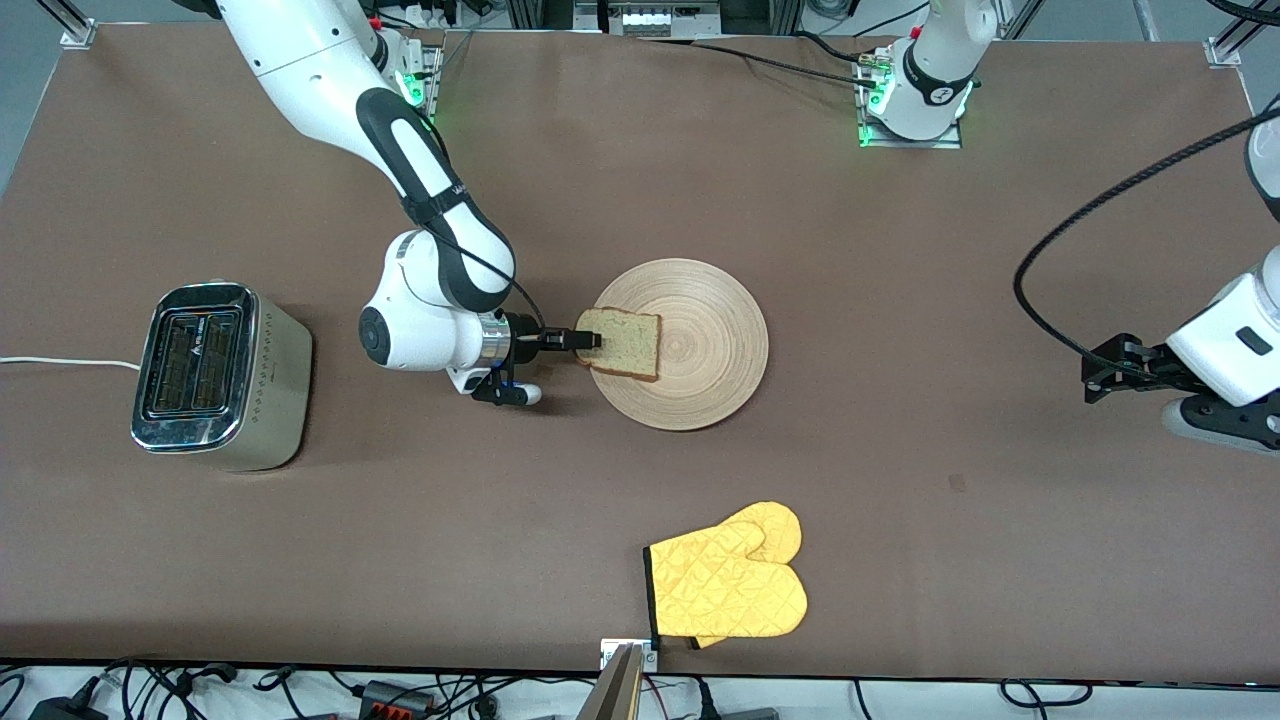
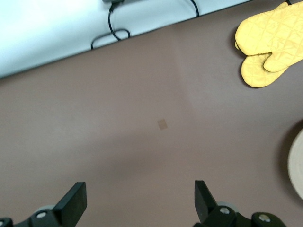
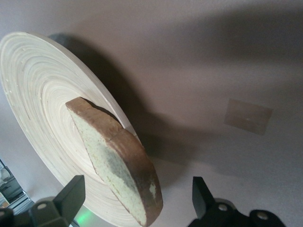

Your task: Move plate and put bread in toaster

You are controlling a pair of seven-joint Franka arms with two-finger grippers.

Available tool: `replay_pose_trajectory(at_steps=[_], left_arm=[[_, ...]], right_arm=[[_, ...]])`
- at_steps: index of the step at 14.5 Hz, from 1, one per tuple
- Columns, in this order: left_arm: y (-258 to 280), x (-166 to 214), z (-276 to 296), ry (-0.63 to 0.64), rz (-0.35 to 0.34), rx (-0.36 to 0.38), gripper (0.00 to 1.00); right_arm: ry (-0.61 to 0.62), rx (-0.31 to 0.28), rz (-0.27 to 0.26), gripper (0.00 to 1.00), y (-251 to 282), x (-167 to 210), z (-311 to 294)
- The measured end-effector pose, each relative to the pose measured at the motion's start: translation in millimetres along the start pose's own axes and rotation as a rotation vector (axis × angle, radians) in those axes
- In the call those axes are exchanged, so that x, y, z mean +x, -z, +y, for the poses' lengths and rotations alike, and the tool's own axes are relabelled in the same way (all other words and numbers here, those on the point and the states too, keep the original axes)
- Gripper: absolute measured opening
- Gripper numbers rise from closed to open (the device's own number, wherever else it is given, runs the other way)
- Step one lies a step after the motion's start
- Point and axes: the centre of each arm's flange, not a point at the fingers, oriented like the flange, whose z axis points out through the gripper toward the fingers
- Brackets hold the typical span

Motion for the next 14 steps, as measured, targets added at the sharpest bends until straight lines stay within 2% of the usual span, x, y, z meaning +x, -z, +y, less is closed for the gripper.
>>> replay_pose_trajectory(at_steps=[2, 4, 5, 6, 8, 9, 12, 14], left_arm=[[-6, -18, -10, 0.054, -0.026, -0.049, 1.0], [-4, -40, -6, 0.126, -0.043, -0.054, 1.0], [-1, -53, 2, 0.159, -0.055, -0.047, 1.0], [2, -66, 10, 0.18, -0.065, -0.039, 1.0], [7, -86, 22, 0.194, -0.078, -0.025, 1.0], [8, -93, 25, 0.201, -0.084, -0.02, 1.0], [7, -99, 27, 0.207, -0.106, -0.017, 1.0], [5, -100, 27, 0.207, -0.109, -0.018, 1.0]], right_arm=[[0.001, -0.001, -0.002, 0.97, -3, 1, 1], [0.003, -0.001, -0.002, 0.8, -3, 1, 1], [0.003, 0.0, -0.002, 0.8, -3, 1, 0], [0.004, 0.0, -0.001, 0.74, -3, 1, 0], [0.005, 0.0, 0.0, 0.52, -2, 2, 0], [0.007, 0.001, 0.001, 0.4, -2, 2, -1], [0.018, 0.009, 0.011, 0.14, 3, 4, -8], [0.032, 0.017, 0.022, 0.11, 8, 7, -16]])
